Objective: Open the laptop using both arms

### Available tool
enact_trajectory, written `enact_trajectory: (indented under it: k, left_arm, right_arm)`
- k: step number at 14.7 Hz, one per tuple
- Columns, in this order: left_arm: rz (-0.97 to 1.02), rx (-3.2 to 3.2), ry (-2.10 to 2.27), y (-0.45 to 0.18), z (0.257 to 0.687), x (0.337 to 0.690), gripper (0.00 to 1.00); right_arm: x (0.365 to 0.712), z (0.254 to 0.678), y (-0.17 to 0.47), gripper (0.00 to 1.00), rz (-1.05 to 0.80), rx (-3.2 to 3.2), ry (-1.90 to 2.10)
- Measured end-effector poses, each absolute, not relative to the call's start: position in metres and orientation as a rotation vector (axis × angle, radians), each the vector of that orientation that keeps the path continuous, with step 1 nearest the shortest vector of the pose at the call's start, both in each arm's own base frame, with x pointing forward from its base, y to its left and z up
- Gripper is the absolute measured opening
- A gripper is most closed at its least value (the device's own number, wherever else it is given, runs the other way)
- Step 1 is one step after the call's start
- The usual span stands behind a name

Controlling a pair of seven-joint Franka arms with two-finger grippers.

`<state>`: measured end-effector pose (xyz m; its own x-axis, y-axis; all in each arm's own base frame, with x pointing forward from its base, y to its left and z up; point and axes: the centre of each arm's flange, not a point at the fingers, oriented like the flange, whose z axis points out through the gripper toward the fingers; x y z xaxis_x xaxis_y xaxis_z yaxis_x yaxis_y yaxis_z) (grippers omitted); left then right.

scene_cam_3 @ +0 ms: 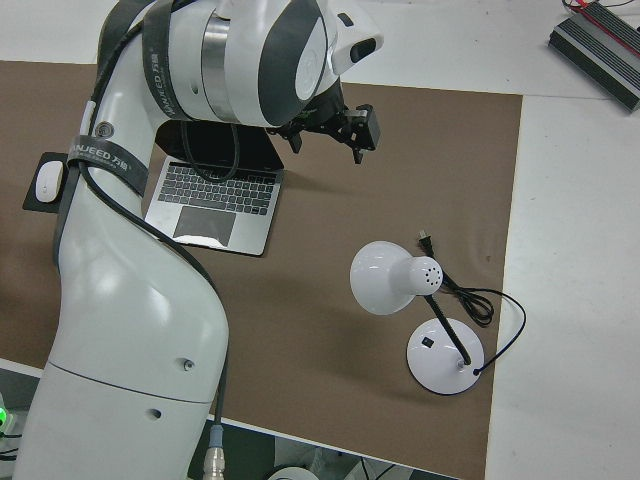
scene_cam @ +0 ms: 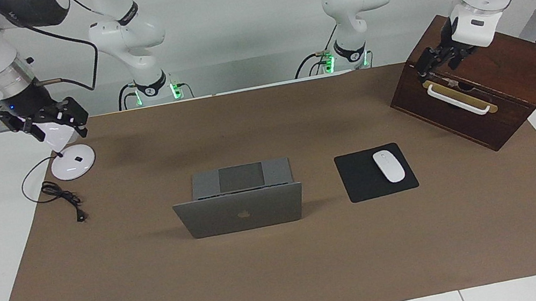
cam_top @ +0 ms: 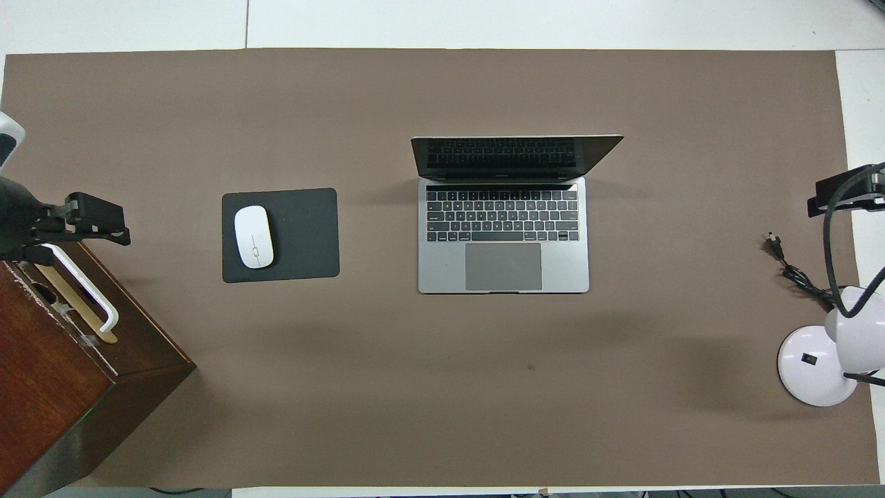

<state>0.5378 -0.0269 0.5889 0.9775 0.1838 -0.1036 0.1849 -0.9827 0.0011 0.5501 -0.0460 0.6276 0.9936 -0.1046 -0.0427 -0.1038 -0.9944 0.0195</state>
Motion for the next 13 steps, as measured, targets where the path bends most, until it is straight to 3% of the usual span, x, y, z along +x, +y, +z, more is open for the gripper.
enact_trajectory:
  k: [13]
  left_arm:
    - [-0.193, 3.122, 0.193, -0.045, 0.587, 0.543, 1.0]
  right_arm:
    - [0.55, 0.628, -0.045, 1.0, -0.066, 3.12, -0.161]
